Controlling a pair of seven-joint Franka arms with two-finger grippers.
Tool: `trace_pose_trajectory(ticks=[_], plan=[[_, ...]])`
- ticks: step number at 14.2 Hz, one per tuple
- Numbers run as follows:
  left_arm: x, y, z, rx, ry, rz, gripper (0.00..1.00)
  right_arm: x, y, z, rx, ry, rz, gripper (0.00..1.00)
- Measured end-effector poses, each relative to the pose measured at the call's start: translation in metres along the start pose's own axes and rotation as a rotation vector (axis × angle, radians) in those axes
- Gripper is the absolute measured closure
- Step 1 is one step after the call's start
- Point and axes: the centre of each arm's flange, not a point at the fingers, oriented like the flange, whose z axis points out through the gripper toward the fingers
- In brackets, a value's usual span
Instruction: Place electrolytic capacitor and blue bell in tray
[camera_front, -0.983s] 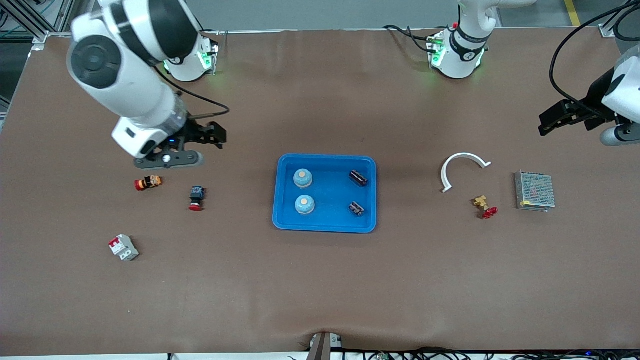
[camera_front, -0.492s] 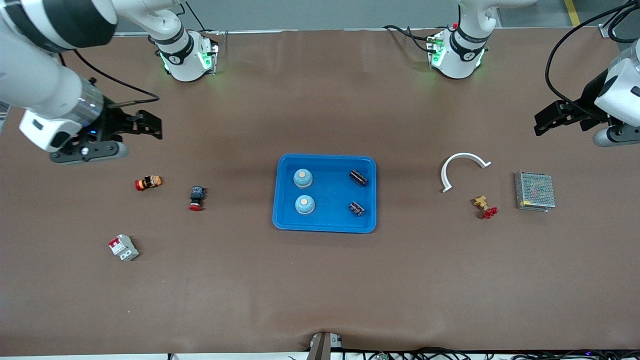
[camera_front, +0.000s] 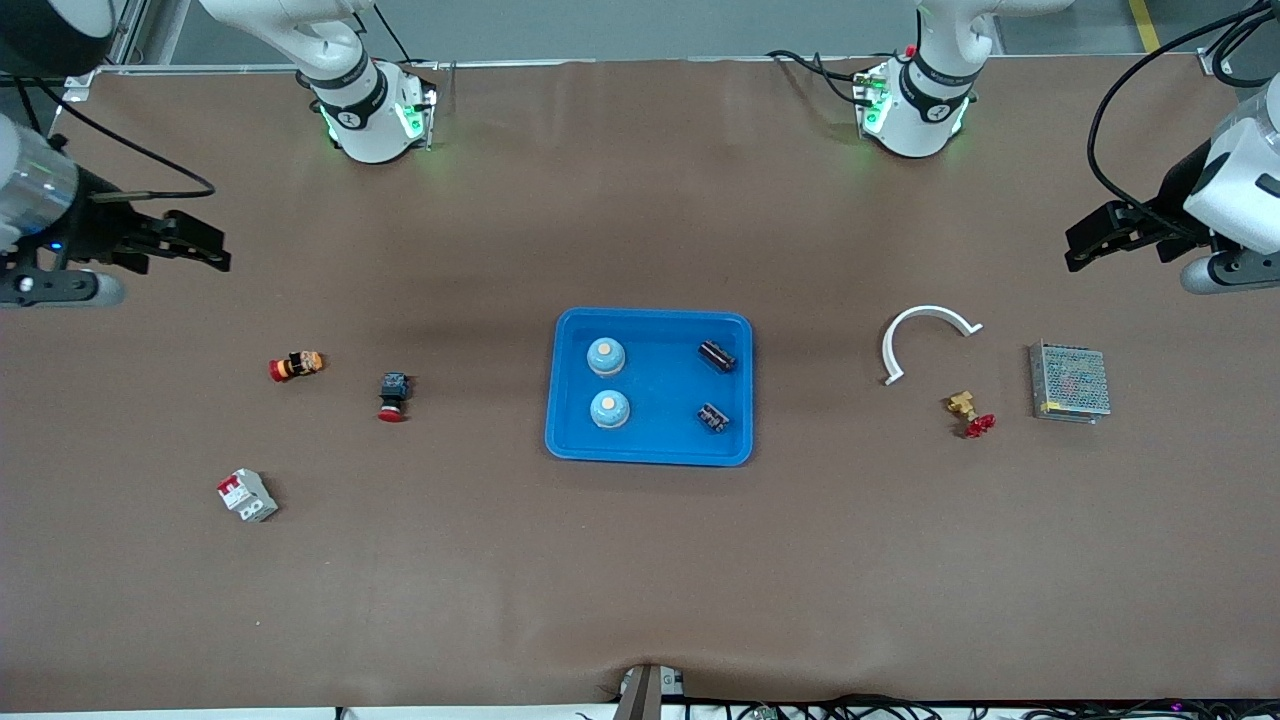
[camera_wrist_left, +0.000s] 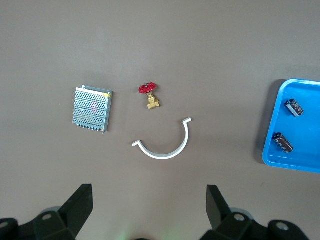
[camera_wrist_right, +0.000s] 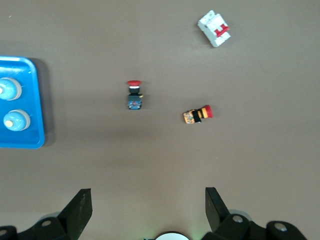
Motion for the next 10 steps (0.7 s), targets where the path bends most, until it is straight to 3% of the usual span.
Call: trace_pose_trajectory(ticks=[7, 10], plan=[[0.0, 0.0, 0.0, 0.0, 0.001, 0.0, 0.0, 0.005, 0.043, -0.004, -0.026, 0.044, 0.068, 0.0], [0.0, 0.0, -0.001, -0.001, 0.005, 0.012, 0.0, 0.011, 0.053, -0.003, -0.028, 0.07, 0.033, 0.0]])
